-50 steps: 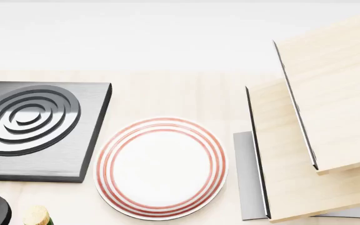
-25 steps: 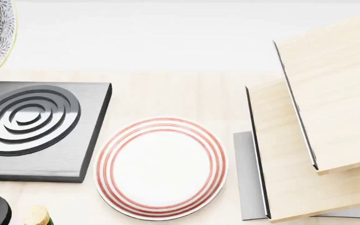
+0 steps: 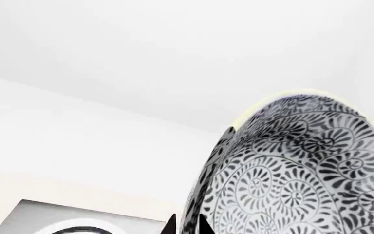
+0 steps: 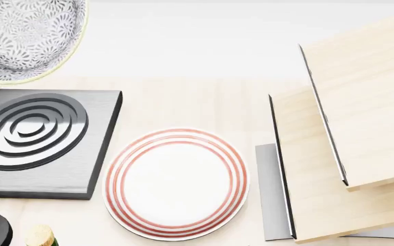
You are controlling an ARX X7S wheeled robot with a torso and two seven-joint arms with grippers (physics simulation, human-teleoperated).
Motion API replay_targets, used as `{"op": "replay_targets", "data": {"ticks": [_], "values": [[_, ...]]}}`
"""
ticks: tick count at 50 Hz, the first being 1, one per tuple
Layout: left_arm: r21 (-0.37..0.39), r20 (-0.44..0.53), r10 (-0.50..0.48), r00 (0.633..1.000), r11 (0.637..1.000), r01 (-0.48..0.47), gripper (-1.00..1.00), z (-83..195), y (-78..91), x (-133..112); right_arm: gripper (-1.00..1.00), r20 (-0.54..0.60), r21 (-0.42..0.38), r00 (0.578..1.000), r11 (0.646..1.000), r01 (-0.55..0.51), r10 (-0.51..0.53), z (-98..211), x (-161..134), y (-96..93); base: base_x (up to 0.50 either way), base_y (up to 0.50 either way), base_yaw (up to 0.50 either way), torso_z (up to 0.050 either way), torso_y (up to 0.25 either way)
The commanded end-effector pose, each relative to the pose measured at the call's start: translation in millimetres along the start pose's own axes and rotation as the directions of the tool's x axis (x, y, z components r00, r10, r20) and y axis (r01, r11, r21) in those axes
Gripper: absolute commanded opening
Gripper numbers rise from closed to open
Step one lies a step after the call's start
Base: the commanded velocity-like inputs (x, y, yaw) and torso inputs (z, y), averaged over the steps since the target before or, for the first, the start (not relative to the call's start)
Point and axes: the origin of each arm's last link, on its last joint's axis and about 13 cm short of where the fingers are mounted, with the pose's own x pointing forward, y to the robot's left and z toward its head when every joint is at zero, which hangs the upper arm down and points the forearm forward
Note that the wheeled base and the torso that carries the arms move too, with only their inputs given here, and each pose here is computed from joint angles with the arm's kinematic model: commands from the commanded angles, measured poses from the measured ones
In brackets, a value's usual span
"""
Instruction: Pick up the akita bowl and put it on the plate.
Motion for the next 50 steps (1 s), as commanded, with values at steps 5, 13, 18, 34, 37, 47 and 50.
{"op": "replay_targets", "data": {"ticks": [5,13,18,34,37,47,50], "values": [[-0.174,-0.067,-0.081,0.994,0.982,0.068,-1.00,-9,-17.1,25,1.00,-0.038,-0.010,0.999,1.000,-0.005,0.005,-8,-2,0.9,0.00,0.00,0.00,0.000,0.000],[-0.262,-0.118,-0.075,0.990,0.964,0.042,-1.00,-14,-23.4,36,1.00,-0.041,-0.007,0.999,1.000,-0.004,0.004,-9,-2,0.8,0.00,0.00,0.00,0.000,0.000],[-0.311,-0.167,-0.036,0.985,0.950,-0.018,-1.00,-17,-25.6,46,1.00,-0.043,-0.006,0.999,1.000,-0.007,0.007,-10,-2,1.5,0.00,0.00,0.00,0.000,0.000],[-0.381,-0.290,0.012,0.957,0.916,-0.127,-1.00,-36,-49.5,69,1.00,-0.045,-0.004,0.999,1.000,-0.010,0.010,-11,-2,1.7,0.00,0.00,0.00,-0.001,0.000],[-0.321,-0.325,0.068,0.943,0.930,-0.177,-1.00,-45,-53.7,76,1.00,-0.045,-0.002,0.999,1.000,-0.008,0.008,-10,-2,0.9,0.00,0.00,0.00,0.000,0.000],[-0.136,-0.346,0.138,0.928,0.971,-0.195,-1.00,-64,-60.3,83,1.00,-0.044,0.000,0.999,1.000,-0.008,0.008,-10,-2,-0.1,0.00,0.00,0.00,0.000,0.000],[-0.097,-0.345,0.167,0.924,0.972,-0.212,-1.00,-66,-60.8,84,1.00,-0.045,-0.002,0.999,1.000,-0.011,0.011,-10,-2,0.5,0.00,0.00,0.00,0.000,0.000]]}}
